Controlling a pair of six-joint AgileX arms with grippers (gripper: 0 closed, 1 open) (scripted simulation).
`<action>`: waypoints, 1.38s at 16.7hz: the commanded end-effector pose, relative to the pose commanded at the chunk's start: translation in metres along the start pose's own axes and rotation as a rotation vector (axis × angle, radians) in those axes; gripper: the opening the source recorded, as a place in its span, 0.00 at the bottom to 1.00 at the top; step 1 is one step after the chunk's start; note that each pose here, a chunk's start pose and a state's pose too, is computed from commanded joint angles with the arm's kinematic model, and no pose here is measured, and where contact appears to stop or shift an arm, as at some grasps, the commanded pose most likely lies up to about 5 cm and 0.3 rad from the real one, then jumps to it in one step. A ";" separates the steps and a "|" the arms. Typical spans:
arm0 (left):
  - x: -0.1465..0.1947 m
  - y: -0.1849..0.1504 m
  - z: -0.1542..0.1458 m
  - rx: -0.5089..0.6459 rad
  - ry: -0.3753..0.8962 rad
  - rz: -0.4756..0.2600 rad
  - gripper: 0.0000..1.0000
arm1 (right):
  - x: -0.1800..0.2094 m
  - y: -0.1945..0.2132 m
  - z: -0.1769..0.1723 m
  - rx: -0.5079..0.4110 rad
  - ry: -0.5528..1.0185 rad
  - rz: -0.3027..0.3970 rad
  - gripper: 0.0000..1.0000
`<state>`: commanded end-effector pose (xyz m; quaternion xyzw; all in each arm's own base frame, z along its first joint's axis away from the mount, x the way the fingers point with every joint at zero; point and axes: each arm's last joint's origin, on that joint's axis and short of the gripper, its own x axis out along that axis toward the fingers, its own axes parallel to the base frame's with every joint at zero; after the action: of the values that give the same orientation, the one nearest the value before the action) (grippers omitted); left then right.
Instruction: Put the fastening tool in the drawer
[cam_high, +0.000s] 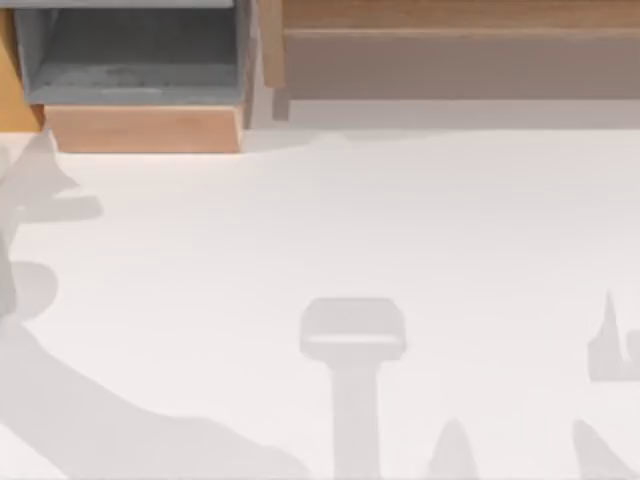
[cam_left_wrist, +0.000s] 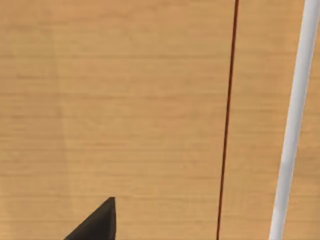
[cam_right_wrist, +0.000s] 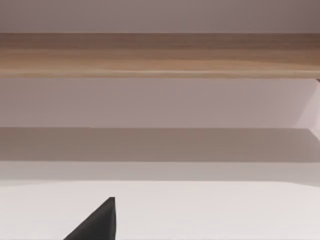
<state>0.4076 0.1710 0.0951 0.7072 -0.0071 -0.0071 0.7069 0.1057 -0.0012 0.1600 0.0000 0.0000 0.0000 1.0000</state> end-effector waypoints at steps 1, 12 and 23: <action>0.000 0.000 0.000 0.000 0.000 0.000 1.00 | 0.000 0.000 0.000 0.000 0.000 0.000 1.00; 0.025 0.000 0.000 0.000 0.000 0.000 1.00 | 0.000 0.000 0.000 0.000 0.000 0.000 1.00; 0.025 0.000 0.000 0.000 0.000 0.000 0.25 | 0.000 0.000 0.000 0.000 0.000 0.000 1.00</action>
<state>0.4325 0.1705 0.0951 0.7072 -0.0071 -0.0071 0.7069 0.1057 -0.0012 0.1600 0.0000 0.0000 0.0000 1.0000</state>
